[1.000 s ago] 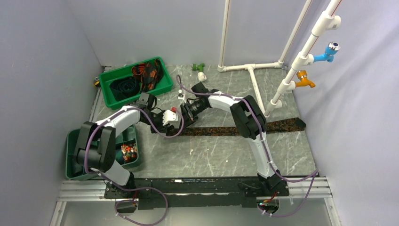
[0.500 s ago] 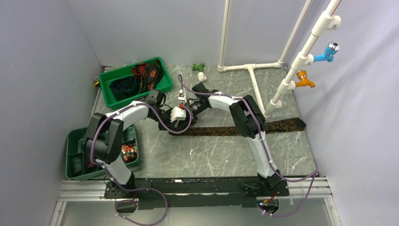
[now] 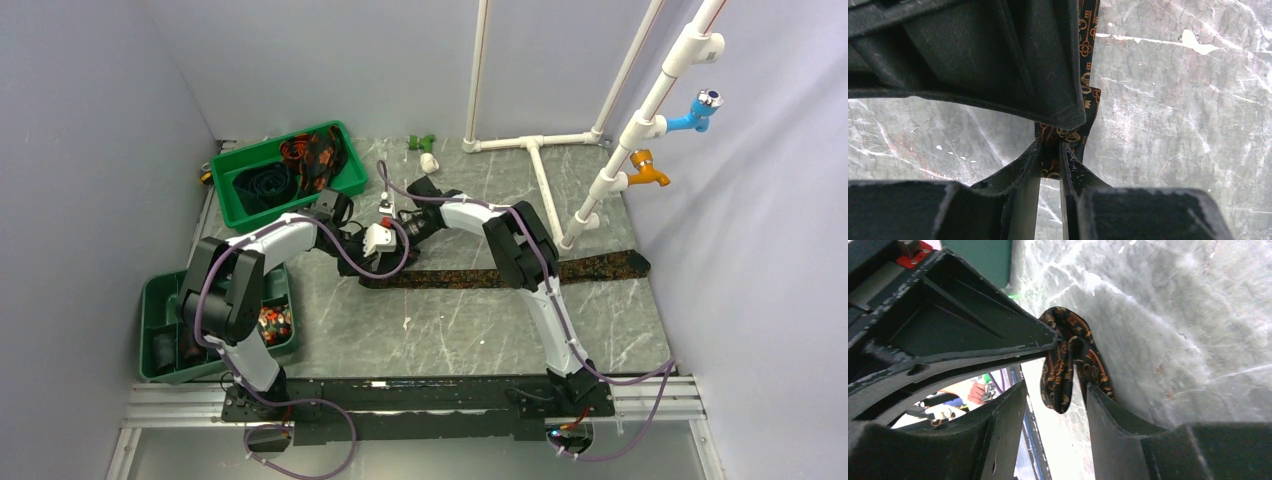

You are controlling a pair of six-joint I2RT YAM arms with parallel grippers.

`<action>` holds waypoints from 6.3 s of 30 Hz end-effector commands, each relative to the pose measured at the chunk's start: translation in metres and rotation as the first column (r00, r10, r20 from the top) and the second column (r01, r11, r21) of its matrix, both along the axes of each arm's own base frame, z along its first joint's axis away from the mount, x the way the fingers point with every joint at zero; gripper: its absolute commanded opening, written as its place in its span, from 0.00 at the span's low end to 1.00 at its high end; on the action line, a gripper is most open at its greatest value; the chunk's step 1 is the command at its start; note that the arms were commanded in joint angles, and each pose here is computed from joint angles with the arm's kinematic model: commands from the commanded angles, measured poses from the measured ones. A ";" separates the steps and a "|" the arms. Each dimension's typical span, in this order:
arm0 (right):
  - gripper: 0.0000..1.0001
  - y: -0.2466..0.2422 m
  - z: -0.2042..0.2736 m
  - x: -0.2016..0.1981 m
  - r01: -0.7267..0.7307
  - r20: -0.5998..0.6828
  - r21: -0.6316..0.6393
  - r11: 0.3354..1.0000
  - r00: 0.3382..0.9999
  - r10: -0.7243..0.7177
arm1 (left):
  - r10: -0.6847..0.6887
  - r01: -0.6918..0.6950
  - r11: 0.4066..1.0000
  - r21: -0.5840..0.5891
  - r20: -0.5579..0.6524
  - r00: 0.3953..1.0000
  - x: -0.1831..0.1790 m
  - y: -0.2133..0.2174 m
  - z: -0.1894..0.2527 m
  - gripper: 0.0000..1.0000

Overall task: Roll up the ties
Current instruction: Roll the tie at the center of the board.

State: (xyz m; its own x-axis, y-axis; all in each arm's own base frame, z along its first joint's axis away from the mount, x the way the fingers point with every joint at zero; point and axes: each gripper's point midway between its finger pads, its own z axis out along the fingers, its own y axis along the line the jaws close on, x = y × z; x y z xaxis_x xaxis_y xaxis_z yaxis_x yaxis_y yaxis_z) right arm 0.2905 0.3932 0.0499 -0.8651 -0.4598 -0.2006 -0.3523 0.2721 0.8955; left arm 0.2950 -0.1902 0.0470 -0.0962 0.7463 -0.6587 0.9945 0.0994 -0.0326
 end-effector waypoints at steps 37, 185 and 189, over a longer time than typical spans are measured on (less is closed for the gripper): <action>0.33 -0.022 0.008 0.011 -0.039 0.020 -0.005 0.999 0.999 0.039 | -0.186 0.176 0.957 0.232 0.025 0.982 -0.009 -0.018 -0.031 0.31; 0.45 -0.045 0.022 0.007 0.029 -0.012 -0.025 0.999 1.000 -0.029 | -0.194 0.194 0.939 0.285 -0.029 0.981 -0.012 -0.053 -0.038 0.37; 0.50 -0.044 0.023 0.000 0.028 -0.040 -0.022 0.999 0.999 -0.029 | -0.185 0.184 0.939 0.289 -0.027 0.982 -0.012 -0.052 -0.039 0.36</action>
